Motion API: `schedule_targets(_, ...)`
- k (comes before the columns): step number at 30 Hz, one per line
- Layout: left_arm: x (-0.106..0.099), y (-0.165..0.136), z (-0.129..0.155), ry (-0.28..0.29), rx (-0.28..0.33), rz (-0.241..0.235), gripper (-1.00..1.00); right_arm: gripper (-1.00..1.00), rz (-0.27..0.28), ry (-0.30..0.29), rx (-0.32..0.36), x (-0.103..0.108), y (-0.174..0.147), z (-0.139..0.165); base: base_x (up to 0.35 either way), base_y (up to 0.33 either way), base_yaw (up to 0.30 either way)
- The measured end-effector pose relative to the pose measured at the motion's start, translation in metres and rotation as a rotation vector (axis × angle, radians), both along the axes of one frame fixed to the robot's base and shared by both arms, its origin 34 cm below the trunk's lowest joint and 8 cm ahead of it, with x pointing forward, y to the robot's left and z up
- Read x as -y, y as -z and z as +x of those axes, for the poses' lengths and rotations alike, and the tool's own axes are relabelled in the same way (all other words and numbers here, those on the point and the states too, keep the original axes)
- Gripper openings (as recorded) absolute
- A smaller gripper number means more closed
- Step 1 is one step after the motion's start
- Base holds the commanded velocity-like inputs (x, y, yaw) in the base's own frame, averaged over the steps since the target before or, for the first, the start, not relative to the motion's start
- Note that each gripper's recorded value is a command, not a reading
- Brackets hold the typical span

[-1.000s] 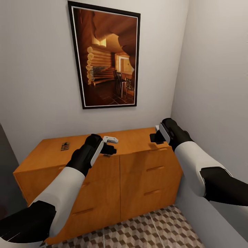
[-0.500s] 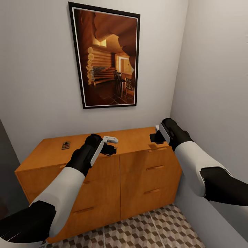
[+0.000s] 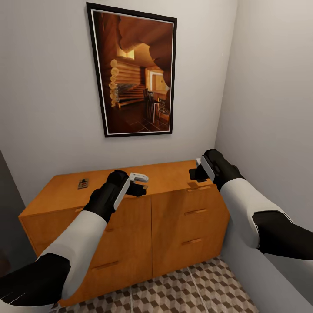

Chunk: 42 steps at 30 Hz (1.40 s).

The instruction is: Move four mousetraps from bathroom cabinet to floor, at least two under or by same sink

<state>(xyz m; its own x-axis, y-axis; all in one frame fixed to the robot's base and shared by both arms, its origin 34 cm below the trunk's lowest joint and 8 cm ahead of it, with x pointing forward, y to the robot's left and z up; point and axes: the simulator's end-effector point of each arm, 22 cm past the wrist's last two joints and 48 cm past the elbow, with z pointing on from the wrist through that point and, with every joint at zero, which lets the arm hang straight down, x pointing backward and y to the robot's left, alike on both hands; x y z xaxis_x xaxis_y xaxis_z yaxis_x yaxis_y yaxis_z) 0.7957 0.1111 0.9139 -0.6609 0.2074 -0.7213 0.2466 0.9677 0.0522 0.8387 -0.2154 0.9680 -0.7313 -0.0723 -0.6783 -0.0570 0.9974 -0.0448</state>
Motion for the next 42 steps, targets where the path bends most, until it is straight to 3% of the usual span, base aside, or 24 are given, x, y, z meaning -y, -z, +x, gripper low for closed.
schedule_targets(11, -0.003, 0.000, 0.001, -0.005, 0.000, 0.001, 1.00, -1.00, -0.001, 0.000, 0.000, 0.000, 0.000, 0.000, 0.000, 0.000, 0.000)
schedule_targets(23, -0.004, -0.039, 0.017, -0.007, 0.044, 0.006, 1.00, -1.00, -0.002, 0.000, 0.000, 0.000, 0.000, 0.000, 0.000, 0.000, 0.000)
schedule_targets(42, -0.014, -0.023, 0.022, -0.026, -0.064, 0.045, 1.00, -1.00, -0.003, 0.001, 0.000, 0.000, 0.000, 0.000, 0.000, 0.000, 0.000)
